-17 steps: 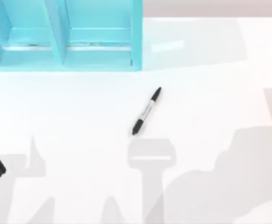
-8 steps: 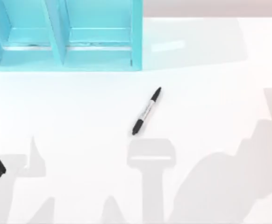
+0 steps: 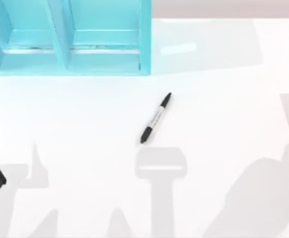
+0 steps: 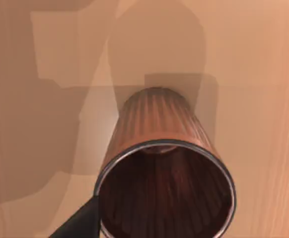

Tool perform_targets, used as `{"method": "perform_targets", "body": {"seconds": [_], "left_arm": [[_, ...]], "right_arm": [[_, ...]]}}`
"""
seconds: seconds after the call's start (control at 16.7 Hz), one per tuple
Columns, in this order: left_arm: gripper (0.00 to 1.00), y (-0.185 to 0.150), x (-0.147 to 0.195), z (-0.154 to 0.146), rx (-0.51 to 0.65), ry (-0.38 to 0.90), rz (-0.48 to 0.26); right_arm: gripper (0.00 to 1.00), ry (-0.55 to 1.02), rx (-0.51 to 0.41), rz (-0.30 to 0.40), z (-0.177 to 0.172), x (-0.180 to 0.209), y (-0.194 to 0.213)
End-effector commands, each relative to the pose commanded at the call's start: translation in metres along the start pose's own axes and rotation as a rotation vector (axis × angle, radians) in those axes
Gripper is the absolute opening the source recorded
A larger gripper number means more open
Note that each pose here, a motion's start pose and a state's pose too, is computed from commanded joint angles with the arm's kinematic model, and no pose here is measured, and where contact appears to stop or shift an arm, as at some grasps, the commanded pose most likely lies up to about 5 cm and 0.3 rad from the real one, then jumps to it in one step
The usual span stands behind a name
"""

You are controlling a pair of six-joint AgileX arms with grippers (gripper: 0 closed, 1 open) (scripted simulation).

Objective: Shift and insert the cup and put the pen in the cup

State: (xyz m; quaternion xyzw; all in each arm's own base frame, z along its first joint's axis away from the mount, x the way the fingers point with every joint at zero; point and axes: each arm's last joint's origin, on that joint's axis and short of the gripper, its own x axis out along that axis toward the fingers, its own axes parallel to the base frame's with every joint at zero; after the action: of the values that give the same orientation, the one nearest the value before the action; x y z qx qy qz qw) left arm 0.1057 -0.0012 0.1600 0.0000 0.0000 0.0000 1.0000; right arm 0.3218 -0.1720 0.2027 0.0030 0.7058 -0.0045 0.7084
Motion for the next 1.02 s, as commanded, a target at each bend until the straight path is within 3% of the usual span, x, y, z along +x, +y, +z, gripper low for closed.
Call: {"method": "perform_targets", "body": {"seconds": [0.24, 0.54, 1.02], "left_arm": [[1.00, 0.000, 0.000, 0.000, 0.000, 0.000, 0.000], [1.00, 0.000, 0.000, 0.000, 0.000, 0.000, 0.000], [1.00, 0.000, 0.000, 0.000, 0.000, 0.000, 0.000]], "right_arm": [[1.00, 0.005, 0.000, 0.003, -0.004, 0.040, 0.001], [1.00, 0.007, 0.000, 0.004, -0.005, 0.043, 0.001], [0.40, 0.007, 0.000, 0.004, -0.005, 0.043, 0.001]]}}
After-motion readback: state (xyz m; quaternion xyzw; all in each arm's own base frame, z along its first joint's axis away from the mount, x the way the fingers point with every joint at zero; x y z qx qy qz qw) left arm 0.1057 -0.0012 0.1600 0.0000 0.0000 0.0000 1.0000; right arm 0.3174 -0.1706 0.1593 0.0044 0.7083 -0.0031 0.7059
